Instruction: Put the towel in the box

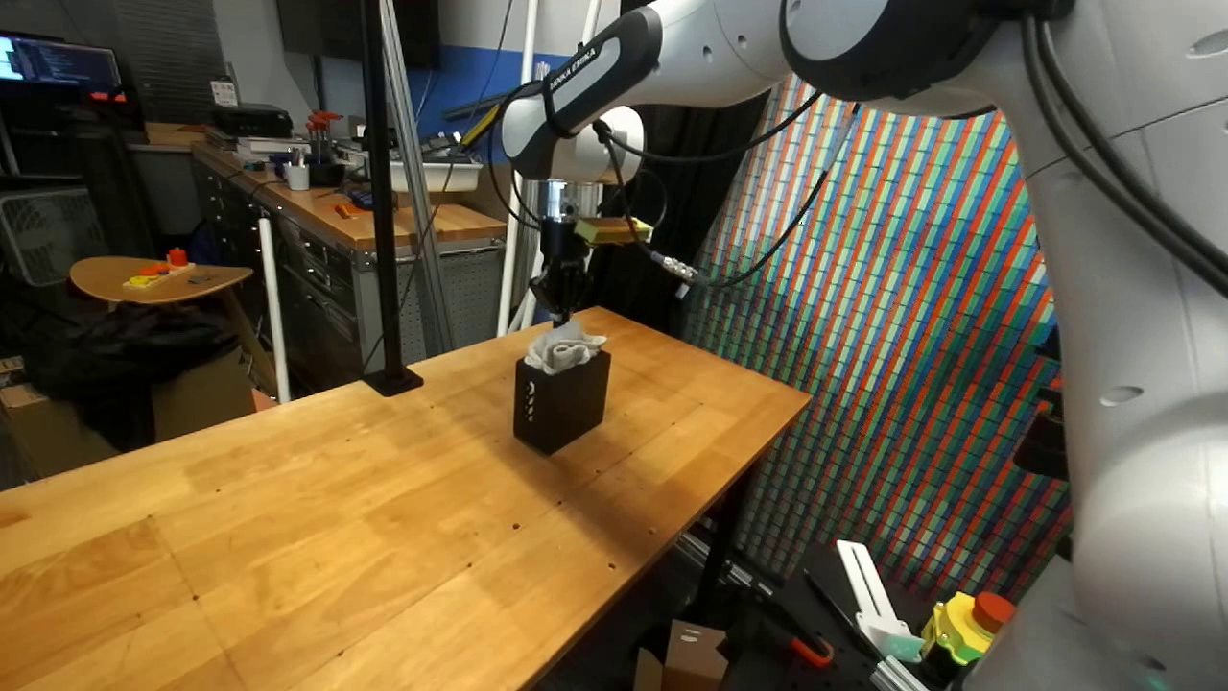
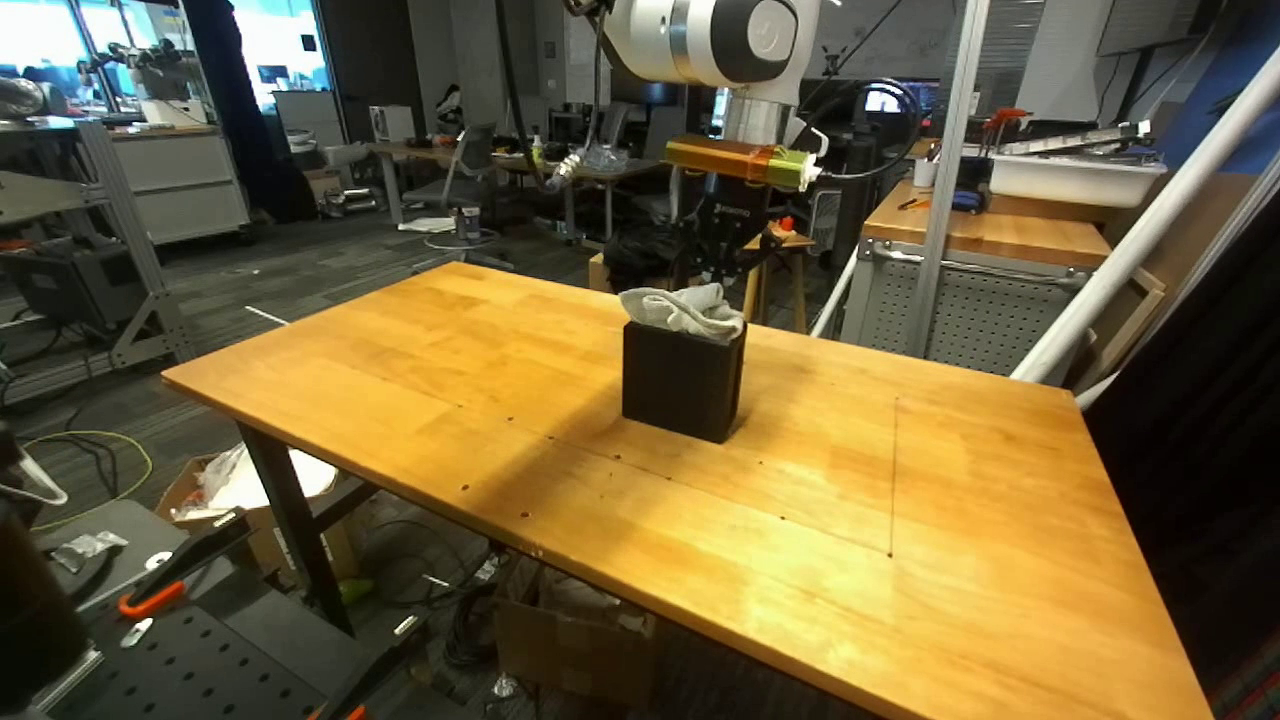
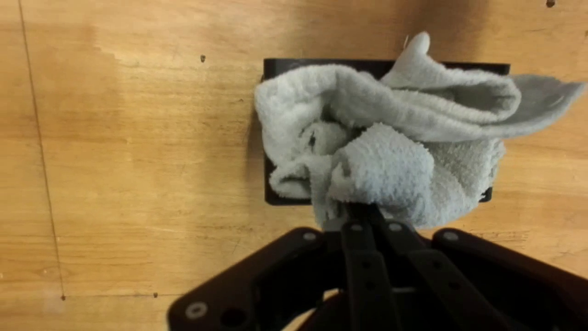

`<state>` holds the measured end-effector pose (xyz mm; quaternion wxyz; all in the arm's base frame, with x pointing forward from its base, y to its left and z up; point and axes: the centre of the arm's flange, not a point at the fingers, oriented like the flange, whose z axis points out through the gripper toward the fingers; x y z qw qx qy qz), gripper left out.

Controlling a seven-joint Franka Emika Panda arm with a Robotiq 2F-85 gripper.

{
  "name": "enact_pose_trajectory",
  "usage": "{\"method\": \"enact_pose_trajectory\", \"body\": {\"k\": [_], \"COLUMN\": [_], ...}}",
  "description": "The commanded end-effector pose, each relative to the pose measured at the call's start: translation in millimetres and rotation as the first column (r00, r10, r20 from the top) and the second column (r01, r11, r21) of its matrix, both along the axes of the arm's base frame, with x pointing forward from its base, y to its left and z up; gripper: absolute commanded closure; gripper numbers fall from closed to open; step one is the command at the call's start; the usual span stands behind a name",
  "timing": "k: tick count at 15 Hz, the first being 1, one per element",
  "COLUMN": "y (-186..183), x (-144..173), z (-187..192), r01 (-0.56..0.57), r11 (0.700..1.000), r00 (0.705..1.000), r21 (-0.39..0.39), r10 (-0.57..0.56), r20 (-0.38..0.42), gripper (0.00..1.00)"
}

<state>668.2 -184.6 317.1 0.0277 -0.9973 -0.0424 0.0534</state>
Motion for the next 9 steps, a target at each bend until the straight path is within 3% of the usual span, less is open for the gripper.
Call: {"method": "enact_pose_trajectory", "body": {"k": [1,9], "y": [13.7,38.0], "x": [-52.7,-101.8], "z": [22.7,13.5], "r01": [0.033,0.061], "r11": [0.999,0.998], "r00": [0.999,0.998], "r21": [-0.019,-0.002], "r10": [-0.033,-0.061], "r20": [0.005,-0.033], "gripper": [0.99,0.99]}}
